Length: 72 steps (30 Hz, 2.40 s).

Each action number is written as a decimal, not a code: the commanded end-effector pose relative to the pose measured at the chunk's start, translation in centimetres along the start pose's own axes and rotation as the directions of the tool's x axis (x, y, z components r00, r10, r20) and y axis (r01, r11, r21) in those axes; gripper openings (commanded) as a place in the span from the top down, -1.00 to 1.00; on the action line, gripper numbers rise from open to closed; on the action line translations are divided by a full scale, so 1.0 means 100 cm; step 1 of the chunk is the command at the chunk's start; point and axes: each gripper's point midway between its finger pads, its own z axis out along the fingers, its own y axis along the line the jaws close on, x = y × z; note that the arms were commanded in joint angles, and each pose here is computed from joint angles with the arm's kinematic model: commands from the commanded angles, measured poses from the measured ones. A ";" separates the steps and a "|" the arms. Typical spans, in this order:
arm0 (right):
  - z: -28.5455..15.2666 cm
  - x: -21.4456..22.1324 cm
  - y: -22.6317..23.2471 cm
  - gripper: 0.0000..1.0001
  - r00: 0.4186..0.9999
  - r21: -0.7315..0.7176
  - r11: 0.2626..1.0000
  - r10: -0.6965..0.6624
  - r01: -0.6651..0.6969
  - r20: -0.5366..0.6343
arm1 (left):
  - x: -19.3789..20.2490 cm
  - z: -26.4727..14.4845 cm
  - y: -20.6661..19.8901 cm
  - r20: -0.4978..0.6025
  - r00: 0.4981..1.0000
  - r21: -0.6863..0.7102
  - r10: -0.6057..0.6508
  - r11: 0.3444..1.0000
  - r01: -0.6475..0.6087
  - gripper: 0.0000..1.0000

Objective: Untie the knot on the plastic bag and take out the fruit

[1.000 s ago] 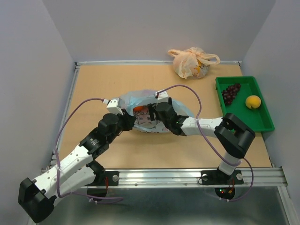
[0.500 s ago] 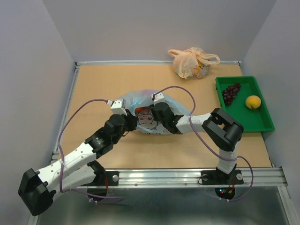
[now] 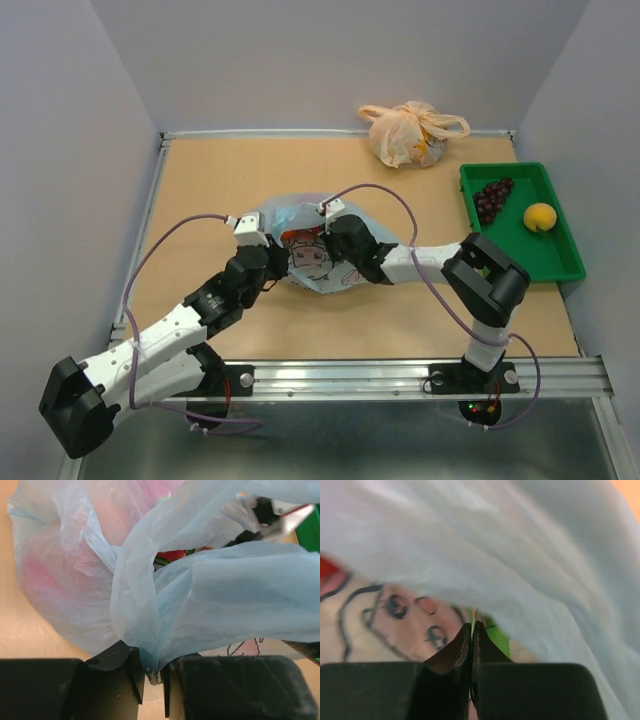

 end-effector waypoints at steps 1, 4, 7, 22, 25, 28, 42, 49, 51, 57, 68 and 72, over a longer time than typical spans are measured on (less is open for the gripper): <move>-0.040 -0.057 0.046 0.99 0.994 -0.278 0.960 0.043 -0.013 0.102 | -0.016 0.005 0.006 0.072 0.997 -0.067 -0.010 0.998 0.015 0.51; -0.060 -0.071 0.057 0.99 0.992 -0.359 0.933 0.063 -0.020 0.109 | -0.018 0.010 0.008 0.075 0.997 -0.097 -0.004 0.995 0.012 0.53; -0.086 -0.078 0.072 0.99 0.992 -0.467 0.884 0.077 -0.022 0.101 | -0.022 0.014 0.012 0.089 0.996 -0.139 0.006 0.990 0.007 0.55; -0.134 -0.033 0.075 0.99 0.997 -0.561 0.828 -0.024 -0.024 -0.078 | -0.088 0.016 0.027 0.206 0.974 -0.329 0.092 0.944 -0.020 0.59; -0.136 -0.013 0.070 0.99 0.991 -0.545 0.837 -0.035 -0.043 -0.132 | -0.100 0.014 0.028 0.224 0.970 -0.336 0.099 0.942 -0.019 0.59; -0.134 -0.003 0.064 0.99 0.987 -0.514 0.857 -0.043 -0.042 -0.153 | -0.110 0.008 0.025 0.252 0.964 -0.321 0.090 0.947 -0.005 0.60; -0.204 -0.106 0.074 0.99 0.989 -0.634 0.769 0.021 0.077 0.145 | -0.097 0.007 0.021 0.203 0.974 -0.273 0.102 0.961 -0.044 0.60; -0.235 -0.151 0.060 0.99 0.947 -0.594 0.796 0.090 0.117 0.308 | -0.113 0.001 0.015 0.182 0.962 -0.277 0.203 0.950 -0.148 0.60; -0.248 -0.168 0.050 0.99 0.923 -0.558 0.821 0.117 0.117 0.366 | -0.114 0.002 0.021 0.167 0.955 -0.308 0.244 0.933 -0.185 0.60; -0.279 -0.212 0.025 0.99 0.859 -0.477 0.875 0.180 0.083 0.479 | -0.099 0.017 0.031 0.114 0.963 -0.312 0.244 0.929 -0.198 0.60; -0.248 -0.192 -0.186 0.99 0.850 0.444 0.813 0.113 -0.378 0.515 | -0.102 0.005 0.038 0.132 0.955 -0.284 0.264 0.934 -0.219 0.60; -0.250 -0.162 -0.274 0.99 0.804 0.553 0.633 0.197 -0.541 0.561 | -0.106 0.003 0.033 0.147 0.957 -0.260 0.250 0.943 -0.206 0.60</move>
